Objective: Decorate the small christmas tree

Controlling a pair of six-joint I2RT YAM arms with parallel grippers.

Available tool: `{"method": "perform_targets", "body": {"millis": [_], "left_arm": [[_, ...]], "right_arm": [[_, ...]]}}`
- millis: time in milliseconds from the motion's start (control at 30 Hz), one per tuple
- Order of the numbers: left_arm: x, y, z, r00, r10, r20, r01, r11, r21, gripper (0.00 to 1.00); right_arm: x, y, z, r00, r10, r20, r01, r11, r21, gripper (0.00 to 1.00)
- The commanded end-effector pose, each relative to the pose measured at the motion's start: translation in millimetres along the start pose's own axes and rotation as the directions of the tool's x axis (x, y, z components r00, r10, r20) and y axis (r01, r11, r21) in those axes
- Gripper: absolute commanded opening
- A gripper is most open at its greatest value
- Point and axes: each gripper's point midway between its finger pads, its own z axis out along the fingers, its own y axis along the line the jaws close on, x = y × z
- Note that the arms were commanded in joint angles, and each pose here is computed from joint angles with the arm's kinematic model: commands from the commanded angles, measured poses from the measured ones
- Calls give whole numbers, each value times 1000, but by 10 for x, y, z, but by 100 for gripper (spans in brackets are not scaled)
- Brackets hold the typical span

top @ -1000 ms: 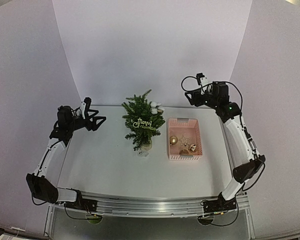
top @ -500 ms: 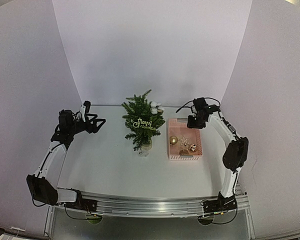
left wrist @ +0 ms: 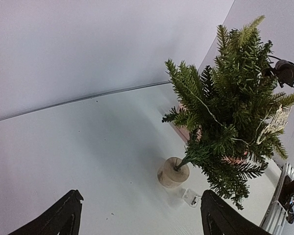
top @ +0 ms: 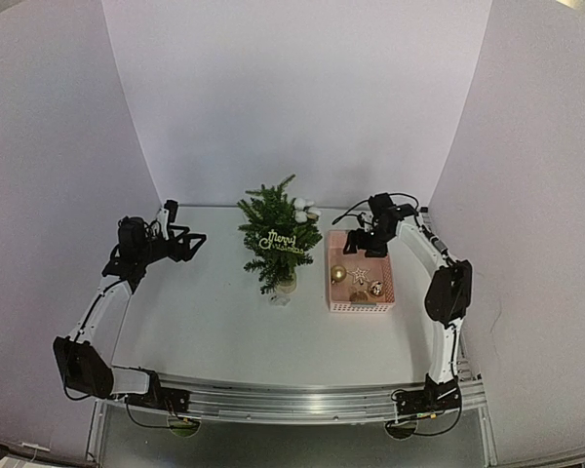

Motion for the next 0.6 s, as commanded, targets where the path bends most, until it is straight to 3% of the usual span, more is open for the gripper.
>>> {"method": "perform_targets", "body": {"millis": [0, 133, 233, 433, 567], "left_arm": [[-137, 34, 35, 999, 33, 28, -33, 999, -11, 84], [-159, 46, 59, 999, 36, 26, -36, 999, -10, 84], [-156, 49, 70, 999, 35, 25, -35, 999, -6, 84], [-132, 37, 66, 999, 32, 31, -32, 999, 1, 84], [-127, 26, 47, 999, 35, 33, -35, 999, -1, 84]], "right_arm": [[-70, 118, 221, 996, 81, -35, -84, 994, -72, 80], [-115, 104, 327, 950, 306, -56, -309, 948, -70, 77], [-124, 87, 350, 918, 395, -38, -397, 916, -66, 77], [-11, -9, 494, 867, 498, -23, -499, 866, -36, 78], [65, -11, 591, 871, 490, -32, -491, 871, -31, 78]]}}
